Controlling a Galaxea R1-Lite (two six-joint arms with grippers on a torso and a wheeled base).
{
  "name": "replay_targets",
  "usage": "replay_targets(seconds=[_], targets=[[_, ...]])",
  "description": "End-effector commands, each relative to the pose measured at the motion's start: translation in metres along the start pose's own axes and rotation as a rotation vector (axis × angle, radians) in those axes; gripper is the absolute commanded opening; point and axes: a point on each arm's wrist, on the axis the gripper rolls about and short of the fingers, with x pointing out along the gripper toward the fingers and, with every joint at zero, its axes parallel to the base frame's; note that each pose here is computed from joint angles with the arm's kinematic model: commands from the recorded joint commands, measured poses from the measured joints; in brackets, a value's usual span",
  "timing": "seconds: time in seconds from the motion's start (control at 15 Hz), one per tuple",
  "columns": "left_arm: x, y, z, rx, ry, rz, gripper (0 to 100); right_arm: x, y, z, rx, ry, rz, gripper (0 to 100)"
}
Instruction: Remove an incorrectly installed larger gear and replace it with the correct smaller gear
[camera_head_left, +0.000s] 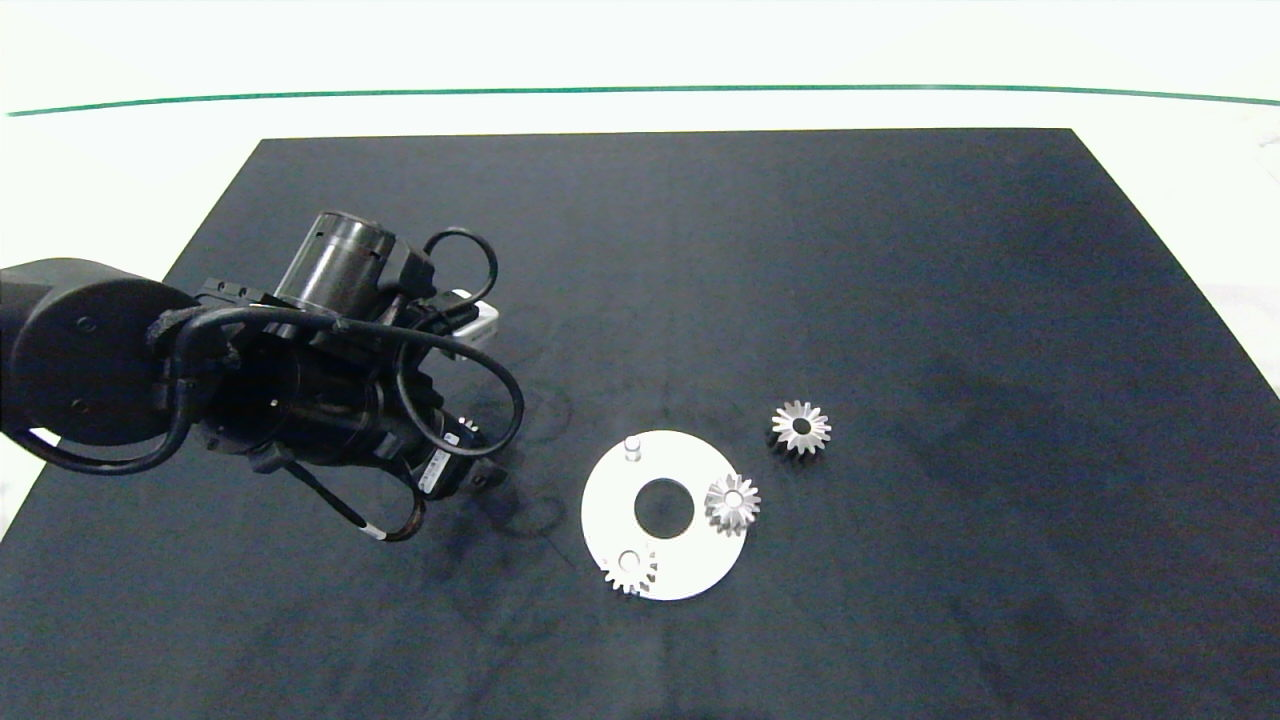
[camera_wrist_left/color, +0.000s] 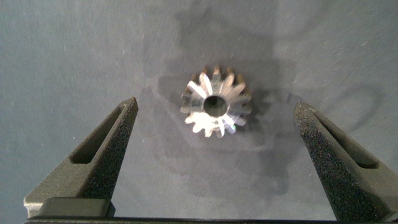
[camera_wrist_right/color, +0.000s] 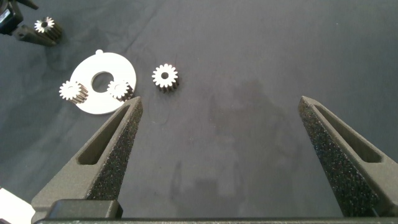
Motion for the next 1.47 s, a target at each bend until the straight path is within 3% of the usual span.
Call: replay_targets(seconds=[0.07,0.6,1.47], targets=[[0.004,-0.001,0.001,0.002,0.007,-0.001,100,0.001,0.000,0.000,-0.003,0.005,0.000,100],[0.012,-0.001,0.000,-0.001,0.035,-0.003,99,0.002,0.001,0.000,-0.004,0.009,0.002,100],[0.014,-0.003,0.005,-0.037,0.041,-0.013,72,0.004,0.001,-0.002,-0.014,0.015,0.009,100]])
